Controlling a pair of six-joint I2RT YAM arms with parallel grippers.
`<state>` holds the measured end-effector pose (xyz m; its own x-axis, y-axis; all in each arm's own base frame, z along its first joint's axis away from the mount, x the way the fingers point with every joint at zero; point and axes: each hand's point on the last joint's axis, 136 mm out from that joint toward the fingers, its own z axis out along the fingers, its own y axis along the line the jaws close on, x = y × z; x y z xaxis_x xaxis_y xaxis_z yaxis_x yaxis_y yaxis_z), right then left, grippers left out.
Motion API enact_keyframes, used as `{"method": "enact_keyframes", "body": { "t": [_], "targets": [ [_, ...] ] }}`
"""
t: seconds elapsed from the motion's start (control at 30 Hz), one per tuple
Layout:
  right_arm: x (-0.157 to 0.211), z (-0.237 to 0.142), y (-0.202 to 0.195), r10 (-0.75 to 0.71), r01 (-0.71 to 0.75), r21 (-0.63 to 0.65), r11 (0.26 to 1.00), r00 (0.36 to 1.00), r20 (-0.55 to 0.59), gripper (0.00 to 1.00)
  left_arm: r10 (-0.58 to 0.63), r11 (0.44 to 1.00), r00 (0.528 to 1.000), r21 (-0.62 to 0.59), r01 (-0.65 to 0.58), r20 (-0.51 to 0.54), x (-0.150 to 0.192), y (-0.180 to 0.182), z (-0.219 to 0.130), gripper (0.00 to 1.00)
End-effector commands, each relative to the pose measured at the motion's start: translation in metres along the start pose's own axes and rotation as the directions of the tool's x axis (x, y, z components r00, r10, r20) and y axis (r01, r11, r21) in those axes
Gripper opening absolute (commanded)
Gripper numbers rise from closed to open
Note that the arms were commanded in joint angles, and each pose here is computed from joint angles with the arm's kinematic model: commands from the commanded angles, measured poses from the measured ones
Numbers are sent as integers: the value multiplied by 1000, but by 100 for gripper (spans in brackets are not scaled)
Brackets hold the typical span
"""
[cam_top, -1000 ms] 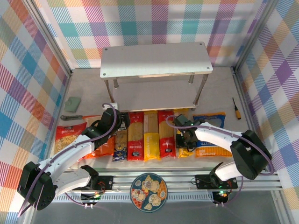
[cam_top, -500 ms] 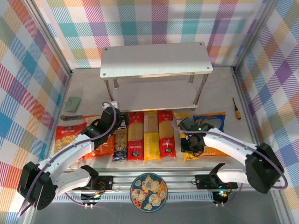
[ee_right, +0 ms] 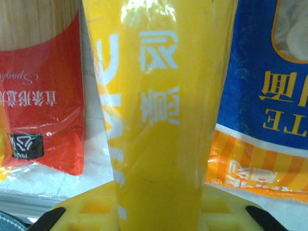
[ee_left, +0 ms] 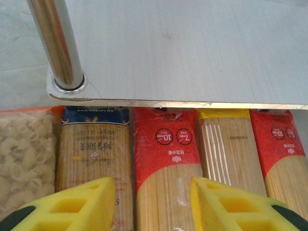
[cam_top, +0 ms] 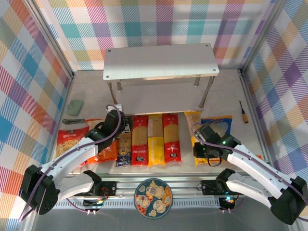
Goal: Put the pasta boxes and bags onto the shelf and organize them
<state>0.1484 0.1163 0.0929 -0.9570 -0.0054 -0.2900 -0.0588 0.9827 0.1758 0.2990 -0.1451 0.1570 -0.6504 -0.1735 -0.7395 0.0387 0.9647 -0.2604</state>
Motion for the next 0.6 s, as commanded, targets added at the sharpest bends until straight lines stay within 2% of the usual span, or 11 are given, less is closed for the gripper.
{"method": "enact_keyframes", "body": {
  "t": [0.0,0.2,0.47,0.57],
  "targets": [
    [-23,-24,16,-38,44,-50,998,994,103,0,9,1000,999,26,-10,41,-14,-11,-3,45],
    [-45,-39,30,-66,80,-72,994,983,172,0,9,1000,999,27,-10,41,-15,-12,-3,45],
    [-102,-38,42,-164,149,84,985,962,217,0,10,1000,999,28,-12,38,-14,-12,-3,45],
    [-127,-32,47,-156,143,74,987,960,234,0,13,1000,999,27,-14,40,-14,-11,-5,45]
  ]
}}
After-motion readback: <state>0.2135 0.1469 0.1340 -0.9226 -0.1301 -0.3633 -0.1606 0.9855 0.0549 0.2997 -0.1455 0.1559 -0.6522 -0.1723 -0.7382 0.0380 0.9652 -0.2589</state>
